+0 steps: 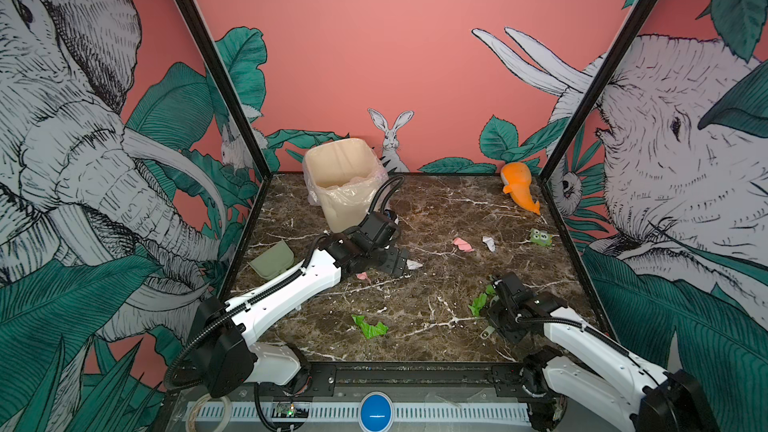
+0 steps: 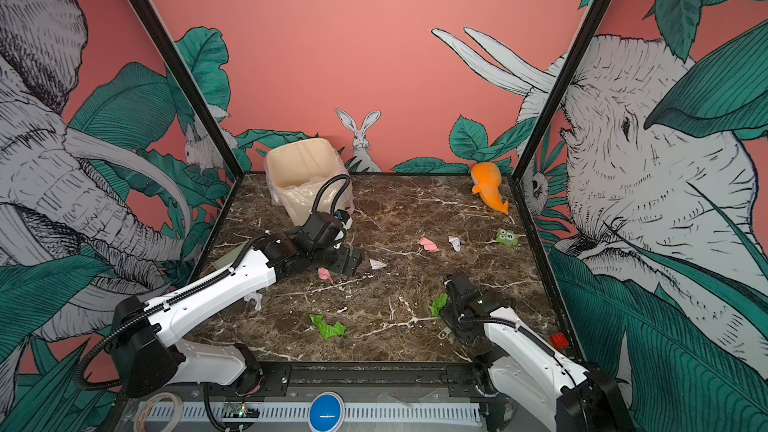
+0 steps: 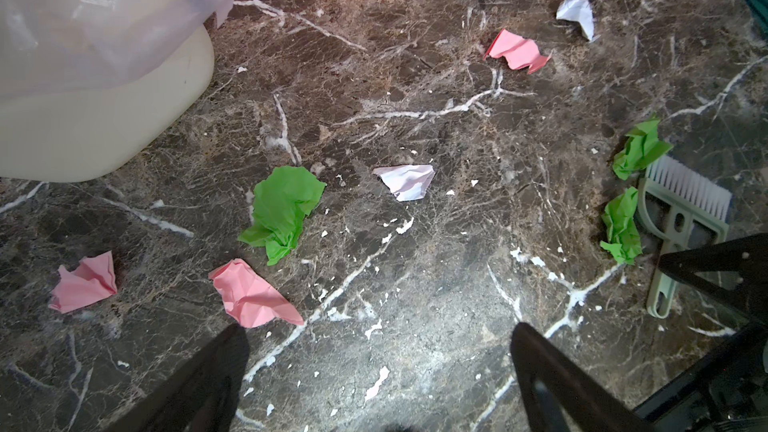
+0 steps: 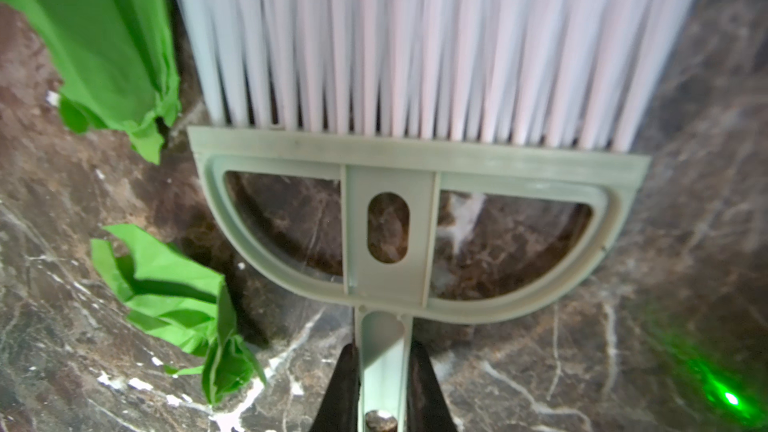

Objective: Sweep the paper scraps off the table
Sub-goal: 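Lift the brush with the right gripper toward the table center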

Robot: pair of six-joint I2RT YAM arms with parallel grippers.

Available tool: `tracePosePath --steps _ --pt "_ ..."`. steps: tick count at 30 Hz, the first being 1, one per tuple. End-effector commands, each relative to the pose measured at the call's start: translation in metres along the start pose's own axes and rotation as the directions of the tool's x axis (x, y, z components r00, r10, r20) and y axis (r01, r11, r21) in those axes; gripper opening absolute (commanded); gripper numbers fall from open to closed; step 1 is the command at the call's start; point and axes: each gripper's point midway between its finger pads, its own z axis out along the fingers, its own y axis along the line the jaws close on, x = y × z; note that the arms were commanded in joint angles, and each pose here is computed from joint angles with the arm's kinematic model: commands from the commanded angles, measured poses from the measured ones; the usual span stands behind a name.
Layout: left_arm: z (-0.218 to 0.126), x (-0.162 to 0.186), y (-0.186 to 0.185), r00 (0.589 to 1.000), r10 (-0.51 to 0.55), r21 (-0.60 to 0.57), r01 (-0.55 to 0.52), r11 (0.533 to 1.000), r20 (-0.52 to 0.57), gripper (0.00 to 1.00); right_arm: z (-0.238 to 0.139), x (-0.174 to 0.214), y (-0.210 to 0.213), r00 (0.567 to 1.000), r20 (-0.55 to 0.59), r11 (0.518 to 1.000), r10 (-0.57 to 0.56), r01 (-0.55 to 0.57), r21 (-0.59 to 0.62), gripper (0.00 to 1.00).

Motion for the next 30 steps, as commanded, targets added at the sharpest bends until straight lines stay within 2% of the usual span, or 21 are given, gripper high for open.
tracePosePath --steps 1,9,11,13,17,19,21,24,26,30 --pt "-0.003 -0.002 -0.003 1.000 -0.014 0.005 0.014 1.000 0.003 0.99 -0.017 -0.011 -0.002 0.999 0.052 0.999 -0.001 -0.001 0.039 0.00" --pt "-0.002 -0.008 -0.011 1.000 -0.015 0.049 0.014 0.999 0.017 0.99 -0.058 -0.025 0.027 0.976 0.104 0.981 -0.194 0.195 -0.003 0.00" --pt "-0.003 -0.013 -0.017 1.000 -0.010 0.079 0.007 0.997 0.029 0.99 -0.068 -0.026 0.041 0.957 0.112 0.962 -0.267 0.273 -0.033 0.00" --pt "-0.004 -0.019 -0.028 0.999 -0.006 0.134 0.000 0.991 0.041 0.99 -0.079 -0.028 0.062 0.921 0.146 0.923 -0.362 0.376 -0.083 0.00" --pt "-0.008 -0.035 -0.063 0.998 -0.042 0.348 0.025 0.937 0.042 0.99 -0.108 -0.023 0.112 0.791 0.253 0.778 -0.557 0.603 -0.173 0.00" --pt "-0.013 -0.046 -0.079 0.994 -0.091 0.466 0.055 0.883 0.055 0.99 -0.120 -0.020 0.131 0.711 0.296 0.699 -0.638 0.696 -0.166 0.00" --pt "-0.021 -0.062 -0.092 0.984 -0.164 0.584 0.090 0.807 0.074 0.98 -0.133 -0.011 0.151 0.602 0.347 0.589 -0.719 0.793 -0.155 0.00" --pt "-0.033 -0.082 -0.100 0.964 -0.250 0.693 0.116 0.711 0.094 0.96 -0.151 -0.004 0.172 0.475 0.409 0.472 -0.779 0.874 -0.116 0.00" --pt "-0.040 -0.090 -0.103 0.957 -0.270 0.723 0.110 0.682 0.109 0.93 -0.158 0.000 0.182 0.425 0.438 0.422 -0.792 0.900 -0.111 0.00" --pt "-0.048 -0.097 -0.115 0.959 -0.268 0.780 0.096 0.619 0.095 0.84 -0.173 0.004 0.200 0.385 0.497 0.370 -0.777 0.919 -0.134 0.00"
